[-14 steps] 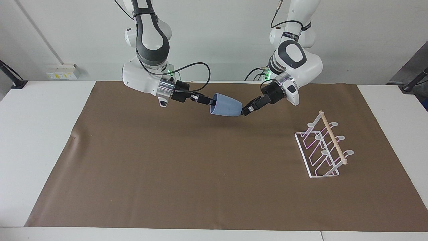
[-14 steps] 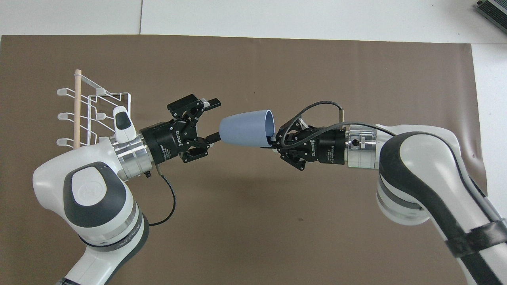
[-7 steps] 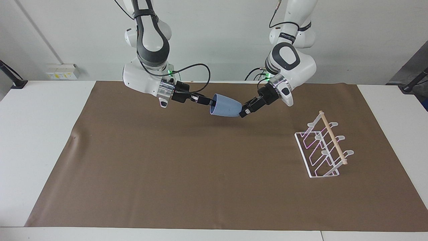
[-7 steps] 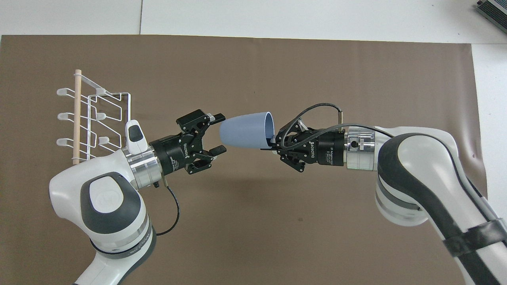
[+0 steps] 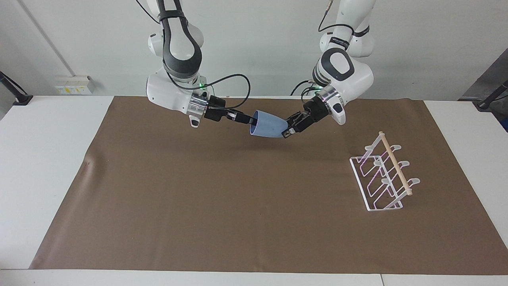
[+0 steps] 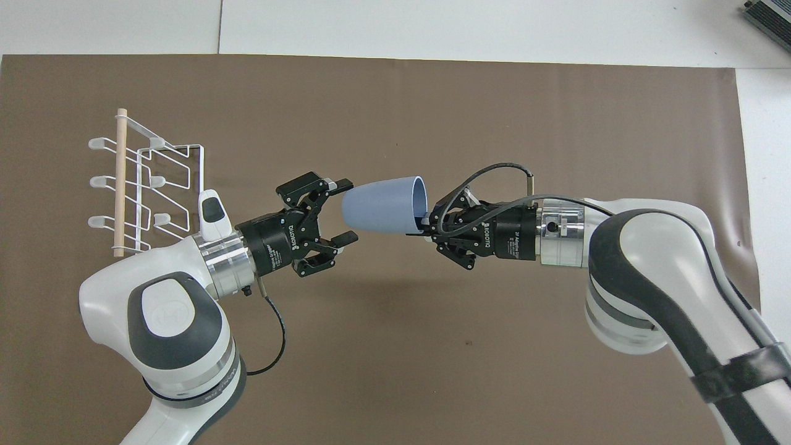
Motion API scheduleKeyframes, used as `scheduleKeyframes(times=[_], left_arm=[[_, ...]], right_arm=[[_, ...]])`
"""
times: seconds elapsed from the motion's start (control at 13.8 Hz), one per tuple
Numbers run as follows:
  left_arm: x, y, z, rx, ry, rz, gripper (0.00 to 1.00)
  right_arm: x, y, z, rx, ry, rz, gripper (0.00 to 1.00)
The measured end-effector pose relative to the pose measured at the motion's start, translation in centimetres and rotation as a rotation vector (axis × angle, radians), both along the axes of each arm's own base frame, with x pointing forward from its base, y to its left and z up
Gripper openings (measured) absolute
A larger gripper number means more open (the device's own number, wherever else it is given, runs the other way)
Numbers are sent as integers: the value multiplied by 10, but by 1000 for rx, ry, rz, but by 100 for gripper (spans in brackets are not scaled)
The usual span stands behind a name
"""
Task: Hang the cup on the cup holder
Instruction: 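Bring the cup toward the left gripper while the left gripper approaches, then close the left gripper on the cup bottom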
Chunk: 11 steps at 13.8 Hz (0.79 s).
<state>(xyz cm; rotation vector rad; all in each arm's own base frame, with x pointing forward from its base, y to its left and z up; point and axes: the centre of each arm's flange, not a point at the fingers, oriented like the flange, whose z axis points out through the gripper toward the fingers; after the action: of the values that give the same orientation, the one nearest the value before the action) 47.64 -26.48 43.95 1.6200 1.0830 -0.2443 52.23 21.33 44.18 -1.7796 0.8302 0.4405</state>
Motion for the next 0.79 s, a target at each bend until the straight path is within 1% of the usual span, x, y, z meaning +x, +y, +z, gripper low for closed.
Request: scheduleKeyframes(times=[0.22, 0.58, 0.65, 0.72, 0.79], left_arm=[[0, -8, 9, -18, 14, 5, 100], [-6, -19, 11, -2, 18, 22, 100], [-6, -19, 12, -2, 17, 24, 96], [-6, -19, 12, -2, 18, 25, 96], [-5, -17, 13, -3, 17, 32, 87]], right_arm=[[0, 0, 0, 0, -1, 0, 4], [0, 0, 0, 0, -1, 0, 4], [0, 0, 0, 0, -1, 0, 4], [0, 0, 0, 0, -1, 0, 4], [0, 0, -1, -4, 0, 1, 4]])
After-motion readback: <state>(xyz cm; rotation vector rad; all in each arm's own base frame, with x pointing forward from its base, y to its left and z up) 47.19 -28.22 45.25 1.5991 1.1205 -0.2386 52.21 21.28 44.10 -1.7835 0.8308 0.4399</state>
